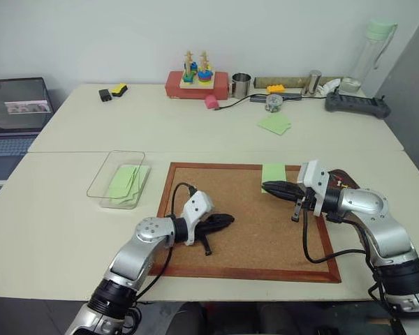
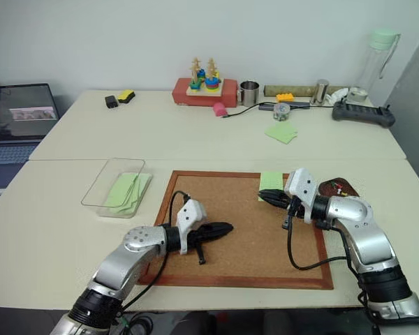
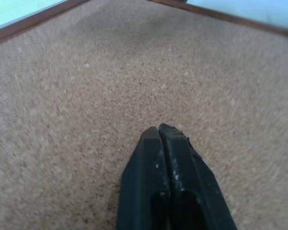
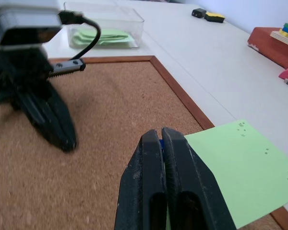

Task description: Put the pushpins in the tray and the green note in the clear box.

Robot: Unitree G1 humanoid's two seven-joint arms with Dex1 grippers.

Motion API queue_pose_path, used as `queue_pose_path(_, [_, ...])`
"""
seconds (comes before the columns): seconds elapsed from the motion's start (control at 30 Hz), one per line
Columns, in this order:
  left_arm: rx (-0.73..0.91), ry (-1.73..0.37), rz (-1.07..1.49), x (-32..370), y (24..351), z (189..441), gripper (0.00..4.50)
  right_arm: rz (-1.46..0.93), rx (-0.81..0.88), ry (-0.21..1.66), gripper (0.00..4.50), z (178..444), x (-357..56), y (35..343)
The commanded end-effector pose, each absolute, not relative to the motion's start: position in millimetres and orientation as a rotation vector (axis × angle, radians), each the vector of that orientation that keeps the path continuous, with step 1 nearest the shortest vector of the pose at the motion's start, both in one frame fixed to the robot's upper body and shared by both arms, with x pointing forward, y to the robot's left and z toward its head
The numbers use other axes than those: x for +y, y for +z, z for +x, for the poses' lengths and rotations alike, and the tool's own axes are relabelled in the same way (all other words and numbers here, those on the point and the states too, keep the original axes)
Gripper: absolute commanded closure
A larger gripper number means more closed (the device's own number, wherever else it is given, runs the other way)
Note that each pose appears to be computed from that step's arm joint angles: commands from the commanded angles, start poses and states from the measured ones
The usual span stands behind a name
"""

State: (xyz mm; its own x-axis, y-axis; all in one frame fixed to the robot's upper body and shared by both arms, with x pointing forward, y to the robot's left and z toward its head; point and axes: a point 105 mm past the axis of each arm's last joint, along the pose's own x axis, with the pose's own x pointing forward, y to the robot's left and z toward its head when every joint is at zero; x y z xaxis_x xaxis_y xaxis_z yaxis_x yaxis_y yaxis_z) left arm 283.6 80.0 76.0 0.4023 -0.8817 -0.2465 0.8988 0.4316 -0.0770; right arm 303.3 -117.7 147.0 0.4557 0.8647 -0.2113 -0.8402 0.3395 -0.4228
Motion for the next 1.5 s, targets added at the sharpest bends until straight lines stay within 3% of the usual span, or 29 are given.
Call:
queue_pose_path(0.03, [0.174,-1.066,-0.115,106.6,132.1,295.2,3.42,-0.662,-0.171,1.121,4.5,300.3,-111.0,162.4])
queue_pose_path(0.2, [0.153,-1.022,-0.349,122.0,161.2,304.8,2.57,-0.736,-0.261,1.132,4.5,300.6,-102.6,168.4])
queue_pose_path(0.47, [0.129,-1.161,-0.59,91.0,191.7,297.7,1.24,-0.935,-0.491,1.184,4.5,289.8,-80.8,183.0])
queue_pose_path(0.9, [0.195,-1.283,-0.567,56.3,185.0,292.7,1.24,-1.046,-0.618,1.239,4.5,278.4,-66.3,185.6])
queue_pose_path(1.07, [0.192,-1.258,-0.567,56.4,181.4,300.3,2.01,-1.046,-0.633,1.249,4.5,276.1,-63.7,185.2])
queue_pose_path(1.27, [0.179,-1.264,-0.562,54.4,181.2,300.7,3.24,-1.047,-0.641,1.252,4.5,275.4,-62.5,185.4])
queue_pose_path(1.5, [0.17,-1.319,-0.551,49.9,182.1,290.4,4.45,-1.049,-0.651,1.256,4.5,274.5,-61.3,185.9])
